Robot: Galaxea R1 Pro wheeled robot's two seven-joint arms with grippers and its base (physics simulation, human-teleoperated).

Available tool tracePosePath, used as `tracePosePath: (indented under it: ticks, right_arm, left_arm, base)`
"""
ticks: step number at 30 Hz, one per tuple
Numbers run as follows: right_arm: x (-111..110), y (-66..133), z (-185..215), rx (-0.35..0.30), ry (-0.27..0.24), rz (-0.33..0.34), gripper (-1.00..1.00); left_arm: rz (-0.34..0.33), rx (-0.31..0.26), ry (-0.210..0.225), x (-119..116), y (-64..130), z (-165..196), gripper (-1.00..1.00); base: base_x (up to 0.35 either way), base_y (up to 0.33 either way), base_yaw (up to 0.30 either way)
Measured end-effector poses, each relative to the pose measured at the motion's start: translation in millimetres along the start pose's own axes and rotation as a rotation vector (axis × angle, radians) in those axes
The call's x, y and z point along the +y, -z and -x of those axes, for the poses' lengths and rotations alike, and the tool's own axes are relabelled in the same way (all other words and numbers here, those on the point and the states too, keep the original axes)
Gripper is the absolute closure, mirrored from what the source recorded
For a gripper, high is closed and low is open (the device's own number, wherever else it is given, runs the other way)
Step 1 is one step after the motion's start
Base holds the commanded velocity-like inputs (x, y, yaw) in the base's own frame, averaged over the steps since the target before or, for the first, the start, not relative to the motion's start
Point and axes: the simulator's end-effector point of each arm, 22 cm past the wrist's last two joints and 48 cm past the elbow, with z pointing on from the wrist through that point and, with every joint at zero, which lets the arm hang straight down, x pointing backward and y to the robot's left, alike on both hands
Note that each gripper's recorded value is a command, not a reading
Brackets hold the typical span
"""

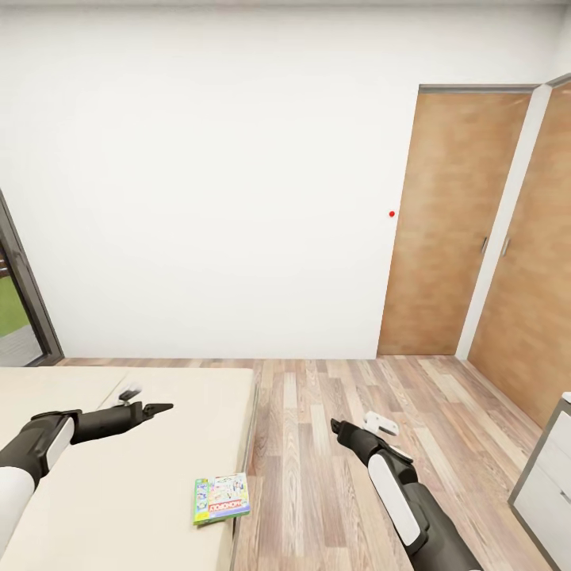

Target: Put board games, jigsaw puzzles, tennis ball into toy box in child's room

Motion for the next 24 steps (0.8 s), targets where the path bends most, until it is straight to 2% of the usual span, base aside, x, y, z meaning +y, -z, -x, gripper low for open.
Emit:
tracePosePath:
  ticks: [24]
  right_arm:
    - [-1.5,-0.3,0.5,-0.002,-0.003,-0.002,-1.00]
  left_arm:
    - [-0.009,-0.005,-0.001,-1.8,0.5,1.4,-1.00]
  base:
    - [0.000,0.000,0.000]
